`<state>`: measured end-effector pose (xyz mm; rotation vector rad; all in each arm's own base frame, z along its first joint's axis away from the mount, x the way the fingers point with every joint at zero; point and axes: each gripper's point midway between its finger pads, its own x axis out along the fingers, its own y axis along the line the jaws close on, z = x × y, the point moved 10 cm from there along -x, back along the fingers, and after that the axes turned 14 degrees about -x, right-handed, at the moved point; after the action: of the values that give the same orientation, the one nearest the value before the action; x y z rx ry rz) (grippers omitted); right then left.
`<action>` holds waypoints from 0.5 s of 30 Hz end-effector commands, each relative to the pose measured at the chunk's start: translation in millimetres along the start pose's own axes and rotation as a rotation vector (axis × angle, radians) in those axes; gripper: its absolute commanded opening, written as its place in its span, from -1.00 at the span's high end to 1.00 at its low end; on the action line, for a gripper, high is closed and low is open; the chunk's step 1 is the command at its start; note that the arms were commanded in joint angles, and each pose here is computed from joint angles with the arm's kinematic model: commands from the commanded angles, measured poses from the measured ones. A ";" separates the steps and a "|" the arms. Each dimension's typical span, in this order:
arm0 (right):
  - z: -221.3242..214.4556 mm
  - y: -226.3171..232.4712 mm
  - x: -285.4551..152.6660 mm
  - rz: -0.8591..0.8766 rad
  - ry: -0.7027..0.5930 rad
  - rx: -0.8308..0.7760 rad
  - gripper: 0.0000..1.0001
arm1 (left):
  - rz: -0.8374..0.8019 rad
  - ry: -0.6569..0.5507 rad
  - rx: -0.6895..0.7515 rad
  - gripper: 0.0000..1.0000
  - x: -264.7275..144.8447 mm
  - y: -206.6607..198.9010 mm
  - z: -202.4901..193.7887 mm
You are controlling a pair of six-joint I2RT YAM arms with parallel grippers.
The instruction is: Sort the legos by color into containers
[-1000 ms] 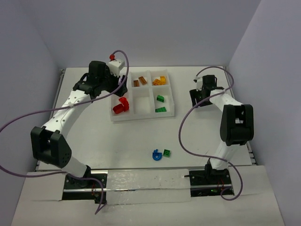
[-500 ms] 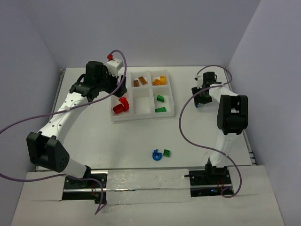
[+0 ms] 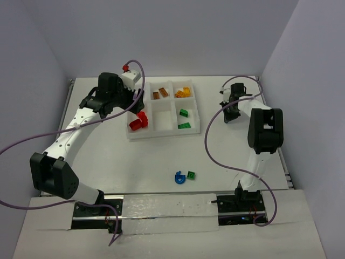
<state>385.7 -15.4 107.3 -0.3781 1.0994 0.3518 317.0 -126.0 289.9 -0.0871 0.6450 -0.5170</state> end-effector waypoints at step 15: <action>115.8 169.1 -130.7 0.249 -0.465 -0.354 1.00 | -0.046 -0.075 -0.279 -0.98 -54.8 58.4 -5.9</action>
<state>345.6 134.0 244.7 -0.4579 0.6627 0.7487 314.5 -45.4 285.6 -0.3096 0.6784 -0.4005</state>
